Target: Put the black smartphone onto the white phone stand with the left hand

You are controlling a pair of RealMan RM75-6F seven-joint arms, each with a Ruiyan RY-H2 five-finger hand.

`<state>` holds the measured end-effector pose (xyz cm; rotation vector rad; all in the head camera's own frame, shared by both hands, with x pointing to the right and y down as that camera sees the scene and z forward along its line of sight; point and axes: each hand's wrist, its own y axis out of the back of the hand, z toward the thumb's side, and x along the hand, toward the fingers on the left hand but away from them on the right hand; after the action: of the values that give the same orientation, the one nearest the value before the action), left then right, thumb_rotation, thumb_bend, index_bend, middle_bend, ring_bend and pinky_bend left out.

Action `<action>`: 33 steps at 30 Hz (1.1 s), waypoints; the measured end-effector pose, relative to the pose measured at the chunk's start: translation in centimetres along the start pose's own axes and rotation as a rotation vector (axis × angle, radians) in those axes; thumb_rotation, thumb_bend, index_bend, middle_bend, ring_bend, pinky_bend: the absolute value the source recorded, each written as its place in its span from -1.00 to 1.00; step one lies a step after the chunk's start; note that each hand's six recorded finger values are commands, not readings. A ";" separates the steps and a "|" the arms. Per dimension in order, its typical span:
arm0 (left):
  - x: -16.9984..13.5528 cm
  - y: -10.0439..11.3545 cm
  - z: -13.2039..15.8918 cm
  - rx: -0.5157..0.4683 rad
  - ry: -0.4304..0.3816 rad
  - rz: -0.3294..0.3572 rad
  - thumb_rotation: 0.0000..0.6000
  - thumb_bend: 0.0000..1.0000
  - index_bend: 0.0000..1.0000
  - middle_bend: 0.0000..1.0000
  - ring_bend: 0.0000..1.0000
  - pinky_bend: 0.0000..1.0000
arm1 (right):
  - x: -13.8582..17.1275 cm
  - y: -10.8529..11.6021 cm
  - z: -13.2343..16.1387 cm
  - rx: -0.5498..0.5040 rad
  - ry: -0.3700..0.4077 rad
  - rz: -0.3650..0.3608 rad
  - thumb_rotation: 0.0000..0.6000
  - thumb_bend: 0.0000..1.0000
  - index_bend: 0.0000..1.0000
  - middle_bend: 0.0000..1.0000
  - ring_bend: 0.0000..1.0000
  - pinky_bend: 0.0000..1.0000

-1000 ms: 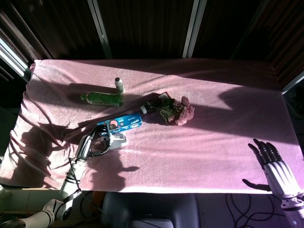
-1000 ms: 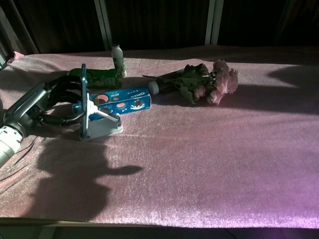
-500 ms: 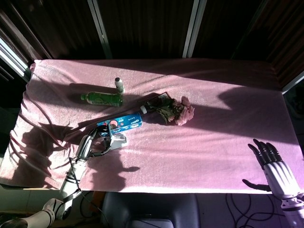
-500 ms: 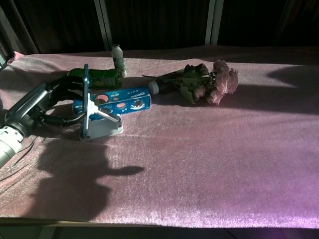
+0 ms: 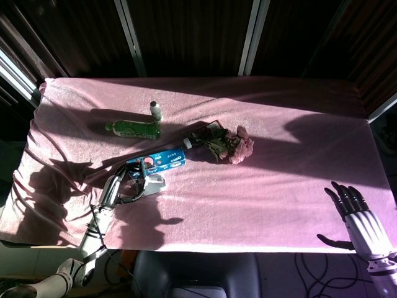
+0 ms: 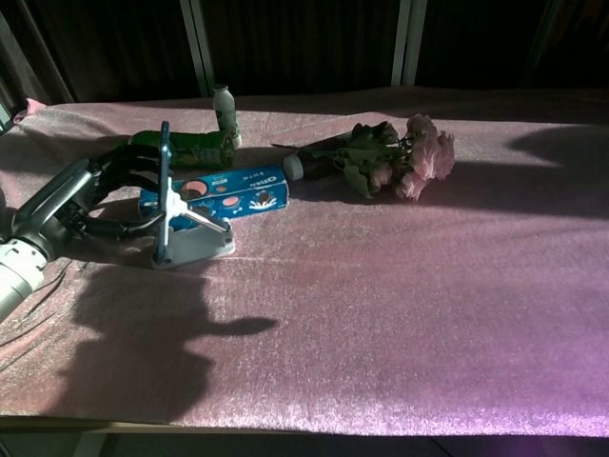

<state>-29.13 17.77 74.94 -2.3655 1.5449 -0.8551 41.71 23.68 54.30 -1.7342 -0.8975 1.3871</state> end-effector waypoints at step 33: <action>-3.9 6.5 1.8 0.337 -0.047 -0.041 1.00 -0.40 -1.00 -1.00 -1.00 -0.99 | 0.3 0.0 -0.5 0.015 -0.016 -0.003 1.00 -0.63 -1.00 -1.00 -1.00 -1.00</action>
<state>-34.31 18.09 69.17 -2.1627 1.2269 -0.9743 42.28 23.85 54.20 -1.7119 -0.8960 1.4040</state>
